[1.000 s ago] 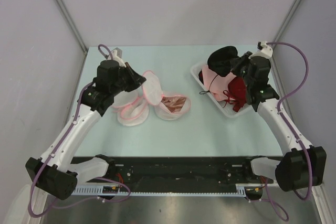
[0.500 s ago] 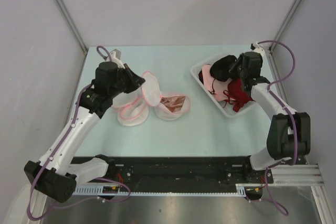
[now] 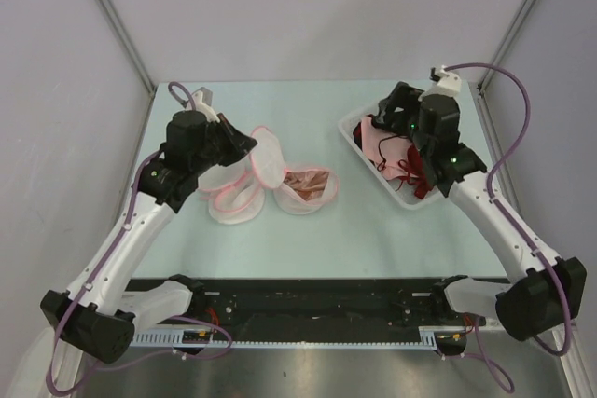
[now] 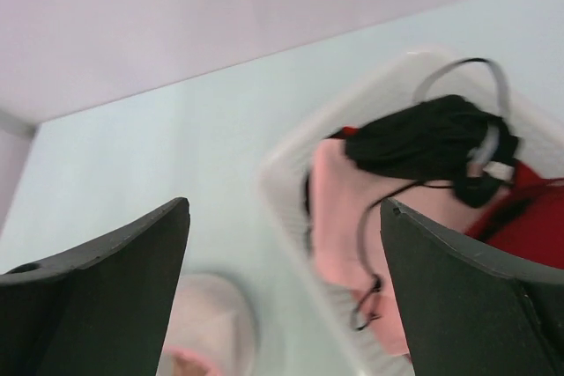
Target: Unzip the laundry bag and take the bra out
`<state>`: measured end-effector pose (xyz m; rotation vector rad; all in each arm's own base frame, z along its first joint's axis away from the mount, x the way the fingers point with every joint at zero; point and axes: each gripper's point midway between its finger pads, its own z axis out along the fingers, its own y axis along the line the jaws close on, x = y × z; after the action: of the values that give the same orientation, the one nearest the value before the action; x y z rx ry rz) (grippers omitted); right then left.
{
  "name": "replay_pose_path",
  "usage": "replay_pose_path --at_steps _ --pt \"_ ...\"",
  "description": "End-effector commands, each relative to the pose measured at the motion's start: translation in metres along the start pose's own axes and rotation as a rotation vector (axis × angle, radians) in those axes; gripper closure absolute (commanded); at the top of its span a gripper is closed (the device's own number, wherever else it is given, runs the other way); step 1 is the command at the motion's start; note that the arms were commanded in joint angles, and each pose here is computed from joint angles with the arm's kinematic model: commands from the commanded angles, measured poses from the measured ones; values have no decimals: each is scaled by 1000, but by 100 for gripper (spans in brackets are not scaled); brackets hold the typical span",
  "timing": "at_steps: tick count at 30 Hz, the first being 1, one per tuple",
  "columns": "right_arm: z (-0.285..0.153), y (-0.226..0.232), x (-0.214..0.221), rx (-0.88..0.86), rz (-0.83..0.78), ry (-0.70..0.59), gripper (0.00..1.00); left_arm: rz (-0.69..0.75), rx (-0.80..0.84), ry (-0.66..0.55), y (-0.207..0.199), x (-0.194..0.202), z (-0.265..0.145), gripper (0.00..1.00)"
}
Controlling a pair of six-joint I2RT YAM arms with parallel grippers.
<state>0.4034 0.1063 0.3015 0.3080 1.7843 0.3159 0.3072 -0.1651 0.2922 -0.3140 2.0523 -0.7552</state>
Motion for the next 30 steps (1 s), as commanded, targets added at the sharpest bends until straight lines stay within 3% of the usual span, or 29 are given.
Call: replay_pose_path --at_steps 1,5,7,12,14,18,26,30 --pt "-20 48 22 -92 -84 31 8 -15 33 -77 -13 -22 -15 100" --pt "-26 82 80 -182 -99 161 8 -19 38 -55 -13 -17 -10 100" --pt "-39 112 105 -285 -99 215 16 -21 39 -51 -13 -16 -8 100" --pt "-48 139 175 -367 -103 356 24 -18 41 -49 -14 -16 -7 99" --pt "-57 154 193 -417 -115 398 33 -16 41 -42 -13 -14 -6 100" --pt "-64 173 212 -461 -116 414 38 -17 36 -39 -11 -13 -7 100" --pt "-26 153 251 -354 -89 461 49 -9 32 -36 -10 -12 -10 100" --pt "1 133 276 -292 -39 511 41 -8 24 -44 -8 -12 -13 100"
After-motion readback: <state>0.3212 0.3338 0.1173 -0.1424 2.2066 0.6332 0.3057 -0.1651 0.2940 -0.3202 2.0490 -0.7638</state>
